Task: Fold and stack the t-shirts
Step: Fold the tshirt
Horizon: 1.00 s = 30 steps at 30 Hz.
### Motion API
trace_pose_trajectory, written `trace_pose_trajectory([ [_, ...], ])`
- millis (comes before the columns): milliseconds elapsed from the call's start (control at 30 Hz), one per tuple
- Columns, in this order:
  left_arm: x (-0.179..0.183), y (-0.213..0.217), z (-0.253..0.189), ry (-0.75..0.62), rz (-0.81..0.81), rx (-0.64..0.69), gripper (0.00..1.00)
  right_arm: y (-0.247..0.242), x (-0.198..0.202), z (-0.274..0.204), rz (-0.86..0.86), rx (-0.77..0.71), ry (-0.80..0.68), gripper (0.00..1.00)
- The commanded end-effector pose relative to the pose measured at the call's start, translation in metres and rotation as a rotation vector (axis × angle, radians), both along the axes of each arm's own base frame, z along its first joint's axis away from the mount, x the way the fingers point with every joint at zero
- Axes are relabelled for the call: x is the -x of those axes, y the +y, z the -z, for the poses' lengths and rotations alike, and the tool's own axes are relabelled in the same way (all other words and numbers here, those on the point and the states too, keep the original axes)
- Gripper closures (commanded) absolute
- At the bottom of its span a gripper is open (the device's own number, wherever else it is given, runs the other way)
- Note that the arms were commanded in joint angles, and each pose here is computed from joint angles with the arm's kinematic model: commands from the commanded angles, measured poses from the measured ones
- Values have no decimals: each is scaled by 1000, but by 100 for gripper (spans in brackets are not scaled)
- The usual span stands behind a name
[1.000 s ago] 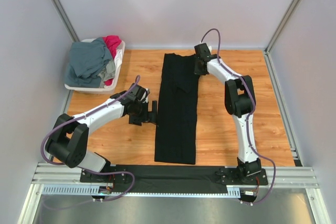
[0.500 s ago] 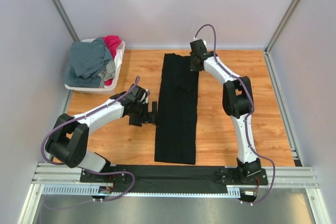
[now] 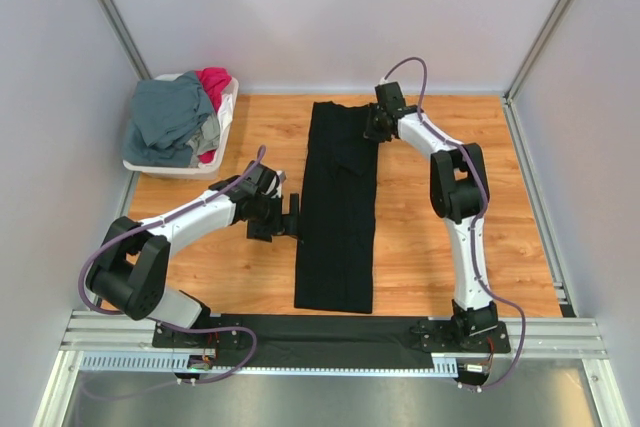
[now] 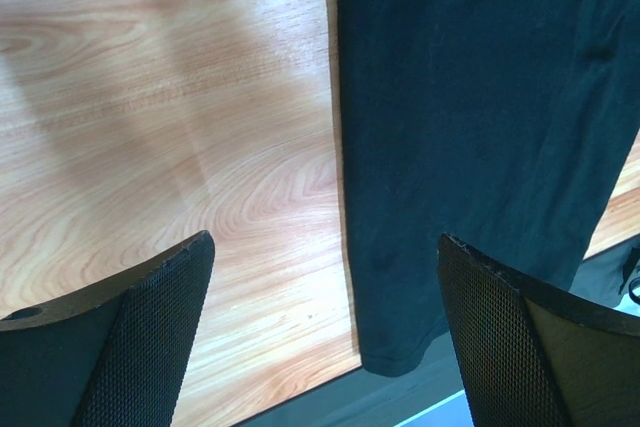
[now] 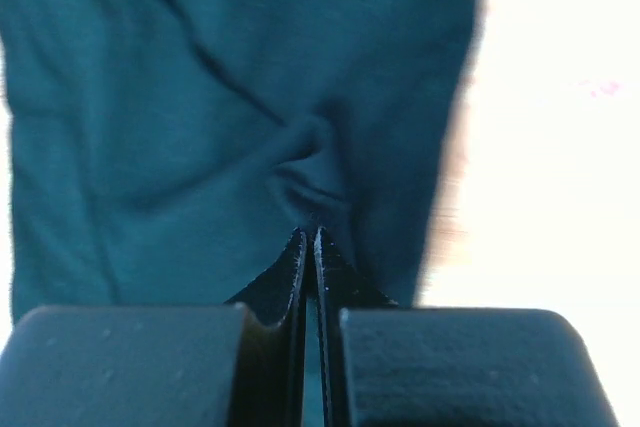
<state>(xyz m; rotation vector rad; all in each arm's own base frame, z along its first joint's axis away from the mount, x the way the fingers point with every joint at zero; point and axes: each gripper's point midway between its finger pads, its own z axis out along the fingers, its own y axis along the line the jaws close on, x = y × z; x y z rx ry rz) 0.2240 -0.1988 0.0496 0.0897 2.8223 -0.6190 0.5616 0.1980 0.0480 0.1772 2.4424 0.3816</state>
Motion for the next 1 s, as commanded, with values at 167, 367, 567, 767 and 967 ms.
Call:
trace_pose_trajectory([
  [167,-6,-2,-4,-8,-7,30,2,-18,-3,-8,56,-75,-7,100],
  [367,-8,-3,-4,-8,-6,29,2,-29,-1,-14,55,-20,-28,72],
  [567,-10,-2,-8,-15,-5,19,2,-43,-12,-53,54,29,-93,68],
  [767,-10,1,-12,-28,-11,12,2,-55,-16,-112,93,63,-179,77],
  [967,-11,0,-13,-32,-17,17,2,-14,-10,-127,-54,-86,-232,83],
])
